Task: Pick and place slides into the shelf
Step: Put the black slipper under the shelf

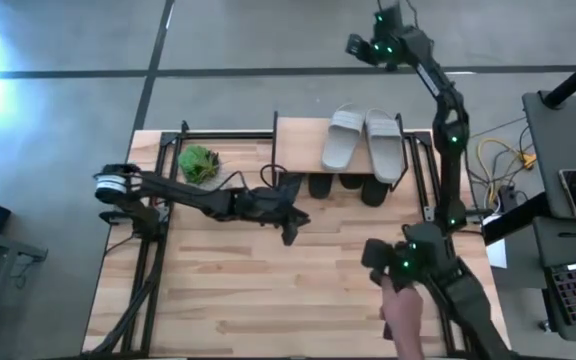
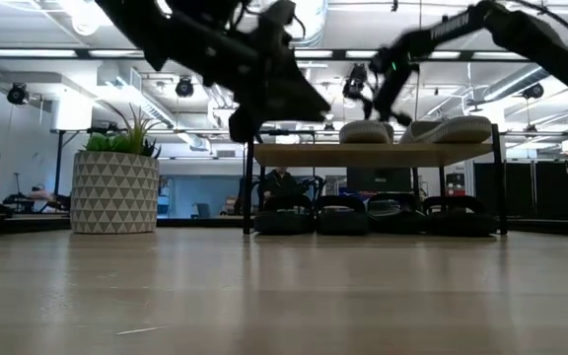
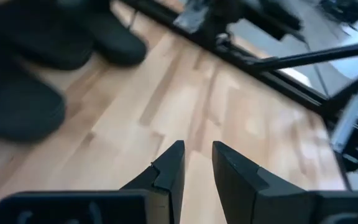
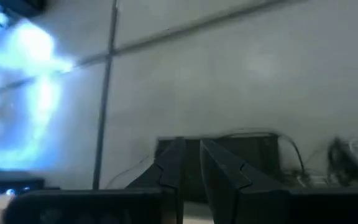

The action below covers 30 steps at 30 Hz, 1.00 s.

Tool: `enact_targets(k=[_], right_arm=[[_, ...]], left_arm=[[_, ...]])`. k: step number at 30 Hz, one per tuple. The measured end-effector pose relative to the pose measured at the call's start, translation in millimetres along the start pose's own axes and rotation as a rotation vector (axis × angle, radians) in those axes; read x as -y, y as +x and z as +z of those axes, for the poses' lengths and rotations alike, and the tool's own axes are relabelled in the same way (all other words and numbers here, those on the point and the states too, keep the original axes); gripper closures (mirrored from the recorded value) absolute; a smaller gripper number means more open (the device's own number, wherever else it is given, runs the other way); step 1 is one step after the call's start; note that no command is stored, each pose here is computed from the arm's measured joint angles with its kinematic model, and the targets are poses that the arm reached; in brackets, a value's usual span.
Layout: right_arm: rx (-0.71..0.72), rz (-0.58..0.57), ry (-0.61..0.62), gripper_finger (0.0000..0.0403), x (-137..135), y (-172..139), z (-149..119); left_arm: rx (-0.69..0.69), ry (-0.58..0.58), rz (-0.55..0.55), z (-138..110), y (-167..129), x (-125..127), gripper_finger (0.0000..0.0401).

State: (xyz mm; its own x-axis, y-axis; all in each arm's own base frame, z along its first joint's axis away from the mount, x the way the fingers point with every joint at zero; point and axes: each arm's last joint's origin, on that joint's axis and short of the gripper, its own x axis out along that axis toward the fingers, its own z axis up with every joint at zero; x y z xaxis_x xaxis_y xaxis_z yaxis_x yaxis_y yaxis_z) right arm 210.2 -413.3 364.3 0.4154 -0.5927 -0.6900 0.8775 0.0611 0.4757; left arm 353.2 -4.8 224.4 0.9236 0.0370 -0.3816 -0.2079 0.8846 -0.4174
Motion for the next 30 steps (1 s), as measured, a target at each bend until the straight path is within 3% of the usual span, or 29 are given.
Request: enact_targets(k=[3,7,11,15,19,22,30], right_arm=[[-0.123,-0.015,0.078,0.036,37,29,-6],[-0.266,-0.119,0.047,0.036,74,47,-15],[-0.243,-0.119,-0.007,0.036,77,42,-8],[-0.297,-0.157,-0.086,0.036,77,51,-9],[-0.478,-0.214,-0.132,0.036,87,83,-26],[-0.576,-0.192,-0.131,0.036,90,102,-43],[-0.654,-0.156,-0.186,0.036,81,128,-63]], left_arm=[[-0.01,-0.081,0.045,-9,10,-10,0.0334],[0.083,-0.271,0.013,-23,30,-22,0.0334],[0.286,-0.401,-0.109,-35,53,-29,0.0334],[0.313,-0.48,-0.109,-59,79,-41,0.0334],[0.297,-0.492,-0.101,-74,97,-43,0.0334],[0.309,-0.478,-0.115,-77,103,-40,0.0334],[0.31,-0.469,-0.121,-78,103,-38,0.0334]])
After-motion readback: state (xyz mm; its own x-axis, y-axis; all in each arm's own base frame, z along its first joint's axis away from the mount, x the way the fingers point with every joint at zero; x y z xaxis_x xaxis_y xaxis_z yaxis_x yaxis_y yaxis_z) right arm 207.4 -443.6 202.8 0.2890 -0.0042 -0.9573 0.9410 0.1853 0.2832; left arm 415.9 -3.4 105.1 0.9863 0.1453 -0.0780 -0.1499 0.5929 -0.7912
